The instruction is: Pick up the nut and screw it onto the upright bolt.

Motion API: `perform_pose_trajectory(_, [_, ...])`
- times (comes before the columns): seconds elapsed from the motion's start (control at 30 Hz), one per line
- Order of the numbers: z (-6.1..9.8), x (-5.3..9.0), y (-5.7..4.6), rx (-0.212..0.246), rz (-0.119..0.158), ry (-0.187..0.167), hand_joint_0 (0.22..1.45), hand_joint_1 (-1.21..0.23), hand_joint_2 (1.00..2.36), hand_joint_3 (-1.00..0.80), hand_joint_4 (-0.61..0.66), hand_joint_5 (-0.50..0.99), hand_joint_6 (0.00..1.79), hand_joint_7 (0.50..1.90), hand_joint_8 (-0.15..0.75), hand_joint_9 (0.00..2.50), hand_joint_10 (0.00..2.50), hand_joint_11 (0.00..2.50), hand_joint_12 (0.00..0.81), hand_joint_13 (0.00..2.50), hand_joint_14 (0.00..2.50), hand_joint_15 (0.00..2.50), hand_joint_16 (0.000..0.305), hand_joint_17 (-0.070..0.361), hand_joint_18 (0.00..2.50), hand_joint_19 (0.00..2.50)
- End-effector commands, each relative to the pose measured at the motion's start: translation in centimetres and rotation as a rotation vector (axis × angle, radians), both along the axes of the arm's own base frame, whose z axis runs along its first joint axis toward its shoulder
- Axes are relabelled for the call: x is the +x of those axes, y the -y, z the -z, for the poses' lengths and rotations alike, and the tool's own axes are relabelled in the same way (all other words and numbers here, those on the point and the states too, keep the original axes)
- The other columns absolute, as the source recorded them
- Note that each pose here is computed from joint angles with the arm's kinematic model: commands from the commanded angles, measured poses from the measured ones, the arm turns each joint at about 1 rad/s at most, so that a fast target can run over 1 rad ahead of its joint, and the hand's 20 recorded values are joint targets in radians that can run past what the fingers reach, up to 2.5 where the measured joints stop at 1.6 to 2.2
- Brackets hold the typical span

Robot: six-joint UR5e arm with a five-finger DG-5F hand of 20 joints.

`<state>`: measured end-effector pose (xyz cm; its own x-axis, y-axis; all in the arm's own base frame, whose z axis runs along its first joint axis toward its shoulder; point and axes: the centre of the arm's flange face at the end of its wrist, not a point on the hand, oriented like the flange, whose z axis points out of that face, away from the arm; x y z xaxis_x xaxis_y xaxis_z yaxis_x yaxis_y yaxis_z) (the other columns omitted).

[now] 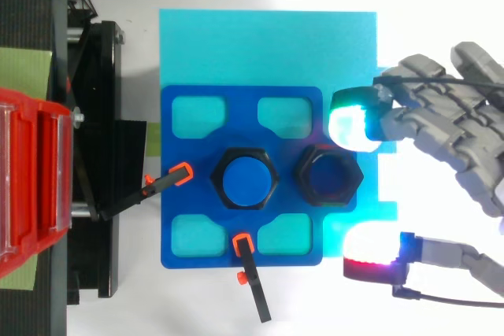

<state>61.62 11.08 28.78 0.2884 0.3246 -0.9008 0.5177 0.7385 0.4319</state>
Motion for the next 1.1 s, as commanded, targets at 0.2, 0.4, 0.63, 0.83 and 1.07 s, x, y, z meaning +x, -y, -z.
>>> perform_pose_trajectory(0.2, [0.7,0.0,0.0,-0.002,0.046,-0.003,0.49,-0.71,1.00,-0.50,0.21,-0.24,0.50,0.76,0.301,0.39,0.00,0.00,0.369,0.32,0.00,0.00,0.041,0.093,0.10,0.00])
perform_pose_trajectory(0.4, [1.9,0.5,-0.3,-0.030,0.028,-0.023,0.42,-0.69,1.00,-0.50,0.23,-0.24,0.50,0.77,0.325,0.37,0.00,0.00,0.411,0.27,0.00,0.00,0.051,0.115,0.05,0.00])
perform_pose_trajectory(0.63, [3.3,0.9,-0.7,-0.030,0.025,-0.023,0.31,-0.61,1.00,-0.50,0.24,-0.26,0.50,0.78,0.345,0.22,0.00,0.00,0.477,0.13,0.00,0.00,0.067,0.150,0.00,0.00])
perform_pose_trajectory(0.83, [3.1,1.1,-0.8,-0.029,0.026,-0.012,0.30,-0.62,1.00,-0.50,0.22,-0.28,0.50,0.78,0.331,0.11,0.00,0.00,0.476,0.05,0.00,0.00,0.070,0.157,0.00,0.00])
perform_pose_trajectory(1.07, [3.5,1.2,-0.9,-0.032,0.024,-0.015,0.31,-0.70,1.00,-0.50,0.19,-0.30,0.50,0.76,0.307,0.02,0.00,0.00,0.465,0.00,0.00,0.00,0.070,0.157,0.00,0.00])
